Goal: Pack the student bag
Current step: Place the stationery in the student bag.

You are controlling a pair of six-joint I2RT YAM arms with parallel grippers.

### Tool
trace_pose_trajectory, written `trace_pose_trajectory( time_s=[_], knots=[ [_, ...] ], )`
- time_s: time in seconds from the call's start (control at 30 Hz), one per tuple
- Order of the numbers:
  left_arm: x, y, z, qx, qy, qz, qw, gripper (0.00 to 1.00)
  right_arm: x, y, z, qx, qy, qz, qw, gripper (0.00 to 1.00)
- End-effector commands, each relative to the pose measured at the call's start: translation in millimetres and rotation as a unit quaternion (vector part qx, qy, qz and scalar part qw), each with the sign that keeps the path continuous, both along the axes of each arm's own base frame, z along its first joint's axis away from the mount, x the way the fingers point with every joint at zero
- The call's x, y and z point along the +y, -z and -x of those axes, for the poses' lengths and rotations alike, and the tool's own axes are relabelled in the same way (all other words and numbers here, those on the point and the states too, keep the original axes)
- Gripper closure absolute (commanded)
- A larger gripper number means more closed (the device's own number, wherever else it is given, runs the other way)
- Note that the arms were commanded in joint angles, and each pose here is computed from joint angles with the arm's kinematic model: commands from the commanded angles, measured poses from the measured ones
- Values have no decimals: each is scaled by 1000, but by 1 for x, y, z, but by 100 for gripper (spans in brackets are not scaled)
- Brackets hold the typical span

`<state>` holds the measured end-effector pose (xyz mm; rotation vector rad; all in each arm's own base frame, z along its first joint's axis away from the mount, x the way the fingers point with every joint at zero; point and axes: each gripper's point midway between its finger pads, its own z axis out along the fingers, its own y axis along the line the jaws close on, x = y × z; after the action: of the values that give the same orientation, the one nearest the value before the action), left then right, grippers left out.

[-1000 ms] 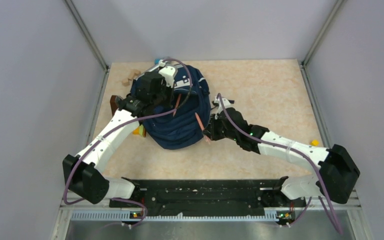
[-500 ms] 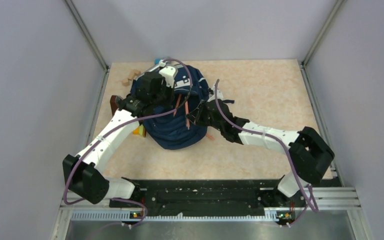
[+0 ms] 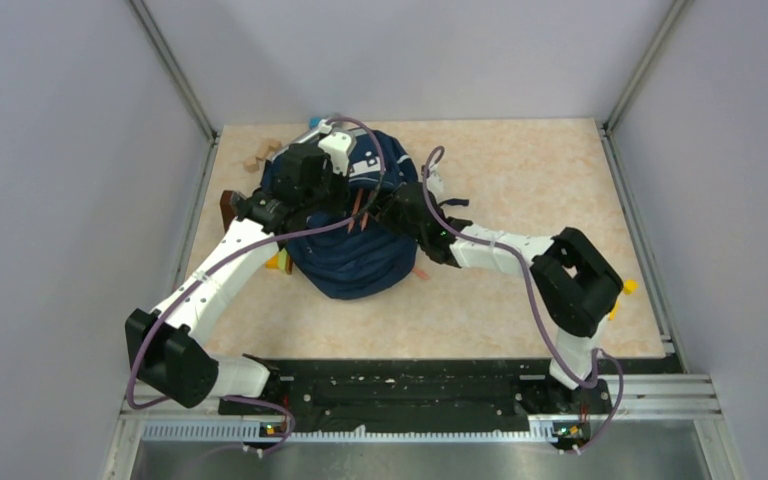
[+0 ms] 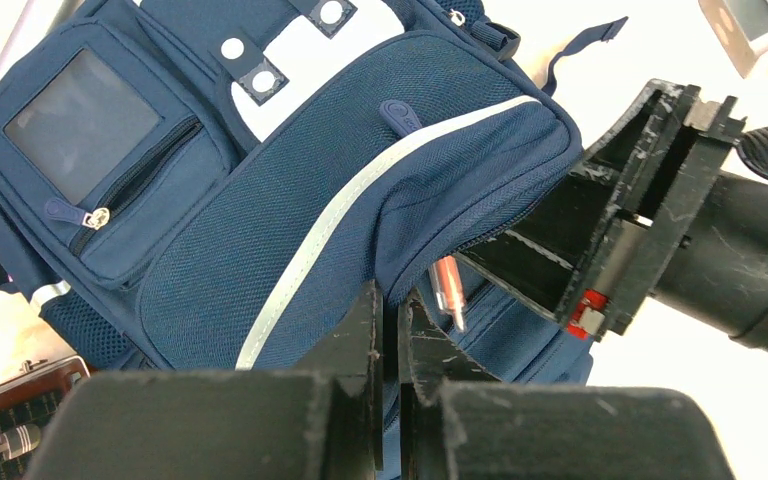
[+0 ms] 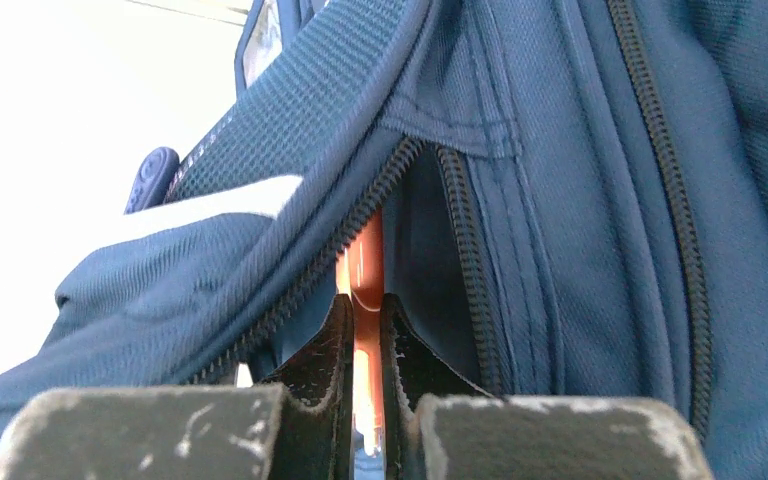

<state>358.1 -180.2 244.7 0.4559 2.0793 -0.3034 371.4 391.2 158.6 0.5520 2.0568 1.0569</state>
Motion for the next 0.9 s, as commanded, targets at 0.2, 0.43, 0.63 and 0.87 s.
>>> trace_pose_trajectory(
  time_s=[0.2,0.43,0.63,0.87],
  knots=[
    [-15,-49,-2,-61,16,64,996,100,5,-6,-38,-29,63,-15,997,92],
    [-14,-49,-2,-61,14,63,996,100,13,-5,-47,-48,58,7,997,86],
    [-12,-49,-3,-63,10,58,996,100,9,-4,-36,-62,54,23,996,64],
    [-12,-50,-3,-64,10,57,996,100,-4,-33,-16,-126,33,27,991,56]
  ],
)
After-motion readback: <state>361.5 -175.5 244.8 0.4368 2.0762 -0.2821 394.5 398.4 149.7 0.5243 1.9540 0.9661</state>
